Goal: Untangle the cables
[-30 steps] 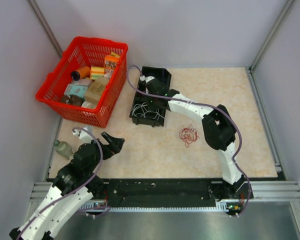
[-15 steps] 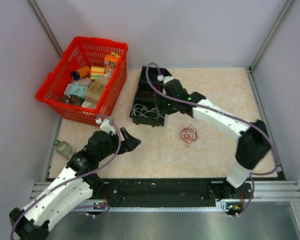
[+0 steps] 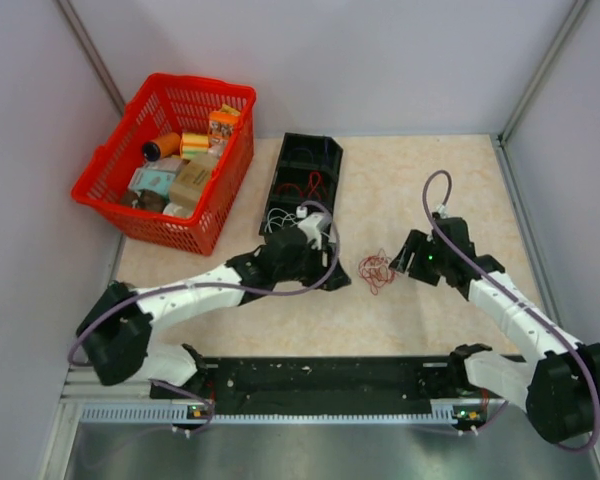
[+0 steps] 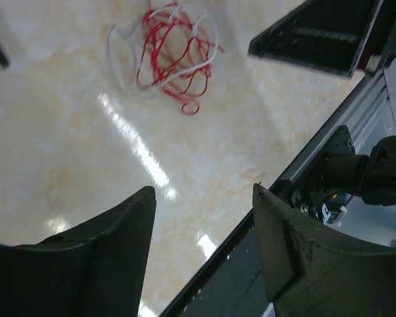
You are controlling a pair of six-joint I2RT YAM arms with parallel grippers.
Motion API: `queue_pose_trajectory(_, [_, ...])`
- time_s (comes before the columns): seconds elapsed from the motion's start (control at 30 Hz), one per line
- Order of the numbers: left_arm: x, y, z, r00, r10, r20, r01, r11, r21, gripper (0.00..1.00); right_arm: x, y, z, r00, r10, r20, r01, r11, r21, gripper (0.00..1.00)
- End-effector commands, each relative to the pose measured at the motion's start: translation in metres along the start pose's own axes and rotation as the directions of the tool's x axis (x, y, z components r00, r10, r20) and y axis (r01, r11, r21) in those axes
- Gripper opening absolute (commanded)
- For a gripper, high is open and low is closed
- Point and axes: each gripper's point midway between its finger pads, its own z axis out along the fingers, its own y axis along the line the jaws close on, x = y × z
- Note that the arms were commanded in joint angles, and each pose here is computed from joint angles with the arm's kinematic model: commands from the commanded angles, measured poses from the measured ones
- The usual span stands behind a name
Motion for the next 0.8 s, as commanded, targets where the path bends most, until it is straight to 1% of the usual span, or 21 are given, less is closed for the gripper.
queue_pose_trajectory(0.0, [-0.040,-0.039,0.044,0.975,0.207,0.076,-0.211,0.976,0.051,0.67,-0.005,0.025,-0.007,0.988,0.150,0.031,-0.142,0.975,-0.173,0.59])
queue_pose_trajectory(0.1, [-0.055,-0.047,0.079,0.957,0.287,0.043,-0.288,0.957,0.025,0.71,0.002,-0.005,-0.006,0.952,0.301,0.058,-0.293,0.949,-0.113,0.58])
queue_pose_trajectory(0.13, [-0.051,-0.041,0.087,0.955,0.297,-0.006,-0.297,0.955,0.005,0.72,0.004,-0.011,-0.008,0.939,0.339,0.067,-0.330,0.938,-0.109,0.57])
queue_pose_trajectory(0.2, [-0.049,-0.037,0.108,0.946,0.319,-0.061,-0.320,0.947,-0.006,0.72,0.009,-0.022,-0.011,0.915,0.395,0.087,-0.386,0.917,-0.101,0.57])
queue_pose_trajectory(0.23, [-0.051,-0.035,0.115,0.943,0.325,-0.069,-0.327,0.945,-0.021,0.72,0.007,-0.022,-0.017,0.910,0.401,0.110,-0.389,0.914,-0.113,0.57])
queue_pose_trajectory(0.43, [-0.044,-0.024,0.147,0.931,0.345,-0.118,-0.352,0.934,-0.053,0.72,0.014,-0.031,-0.039,0.903,0.397,0.166,-0.386,0.918,-0.093,0.56])
queue_pose_trajectory(0.47, [-0.040,-0.020,0.151,0.929,0.343,-0.136,-0.353,0.934,-0.060,0.70,0.016,-0.034,-0.041,0.902,0.396,0.168,-0.388,0.918,-0.083,0.56])
queue_pose_trajectory(0.53, [-0.032,-0.013,0.155,0.928,0.332,-0.170,-0.349,0.933,-0.086,0.62,0.016,-0.035,-0.048,0.899,0.393,0.194,-0.383,0.920,-0.088,0.56])
queue_pose_trajectory(0.6, [-0.029,-0.010,0.153,0.926,0.333,-0.178,-0.353,0.931,-0.095,0.56,0.015,-0.034,-0.053,0.897,0.385,0.216,-0.371,0.923,-0.106,0.56])
queue_pose_trajectory(0.7, [-0.024,-0.010,0.147,0.922,0.338,-0.189,-0.358,0.930,-0.080,0.39,0.013,-0.033,-0.055,0.901,0.369,0.227,-0.352,0.929,-0.116,0.56])
queue_pose_trajectory(0.77, [-0.020,-0.015,0.145,0.922,0.337,-0.192,-0.352,0.935,-0.046,0.26,0.011,-0.033,-0.056,0.910,0.345,0.232,-0.328,0.938,-0.108,0.56])
